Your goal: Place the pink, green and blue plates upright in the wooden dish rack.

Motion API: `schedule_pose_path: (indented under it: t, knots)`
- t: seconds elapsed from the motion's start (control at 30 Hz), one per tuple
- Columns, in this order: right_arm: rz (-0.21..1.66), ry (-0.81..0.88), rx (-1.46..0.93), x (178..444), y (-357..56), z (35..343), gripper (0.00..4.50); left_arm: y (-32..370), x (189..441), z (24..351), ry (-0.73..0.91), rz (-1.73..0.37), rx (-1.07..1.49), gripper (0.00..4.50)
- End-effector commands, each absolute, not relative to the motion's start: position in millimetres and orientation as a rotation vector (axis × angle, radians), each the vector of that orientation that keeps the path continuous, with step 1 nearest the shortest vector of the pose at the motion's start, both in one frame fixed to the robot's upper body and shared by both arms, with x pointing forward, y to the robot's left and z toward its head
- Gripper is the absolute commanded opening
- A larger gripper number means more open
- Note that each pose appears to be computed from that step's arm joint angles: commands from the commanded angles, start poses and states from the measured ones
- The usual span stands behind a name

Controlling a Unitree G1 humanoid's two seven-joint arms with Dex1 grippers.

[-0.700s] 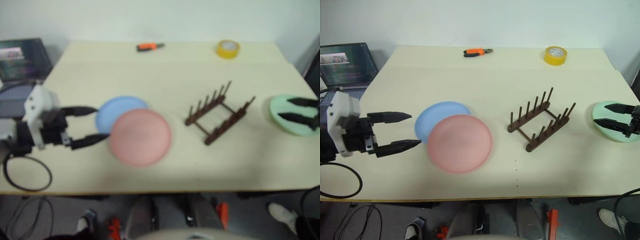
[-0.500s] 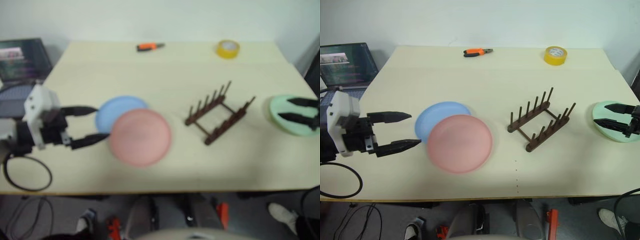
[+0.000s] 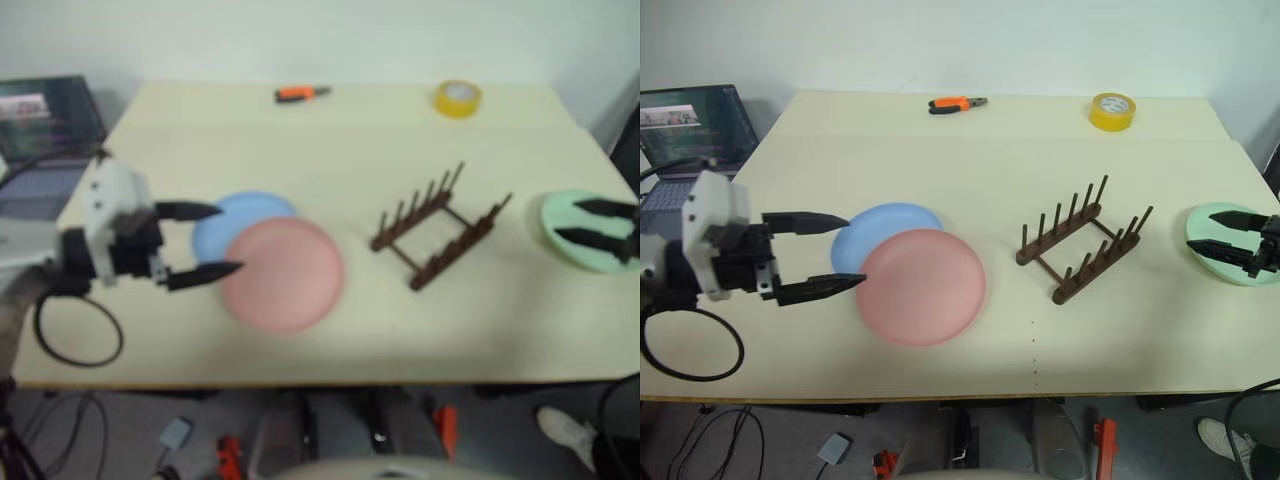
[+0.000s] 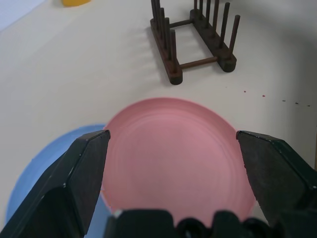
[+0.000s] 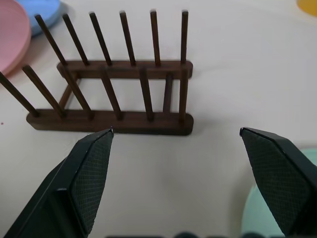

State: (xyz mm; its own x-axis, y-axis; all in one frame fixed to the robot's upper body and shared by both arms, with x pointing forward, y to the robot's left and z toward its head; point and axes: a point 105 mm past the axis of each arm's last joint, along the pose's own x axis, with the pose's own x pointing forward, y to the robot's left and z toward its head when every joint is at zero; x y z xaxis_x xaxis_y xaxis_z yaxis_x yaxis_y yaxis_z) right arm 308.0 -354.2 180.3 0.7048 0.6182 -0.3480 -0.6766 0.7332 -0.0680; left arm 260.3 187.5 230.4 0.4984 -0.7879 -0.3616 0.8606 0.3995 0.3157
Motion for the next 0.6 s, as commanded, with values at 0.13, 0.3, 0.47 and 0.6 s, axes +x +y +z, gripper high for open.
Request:
schedule_pose_path:
  t: [0.13, 0.3, 0.47, 0.6]
  knots:
    - [0.646, 0.254, -0.252, 295.0, -374.9, 207.4, 4.47, 144.0, 275.1, 223.0, 0.148, -1.06, 0.561, 4.5]
    - [0.653, 0.253, -0.237, 286.6, -370.3, 202.6, 4.47, 103.6, 286.0, 205.4, 0.176, -1.116, 0.548, 4.5]
    - [0.651, 0.248, -0.243, 279.4, -365.6, 206.1, 4.47, 72.6, 307.2, 189.9, 0.204, -1.092, 0.548, 4.5]
    - [0.648, 0.242, -0.246, 275.6, -361.9, 208.9, 4.47, 44.9, 309.6, 177.3, 0.253, -1.124, 0.548, 4.5]
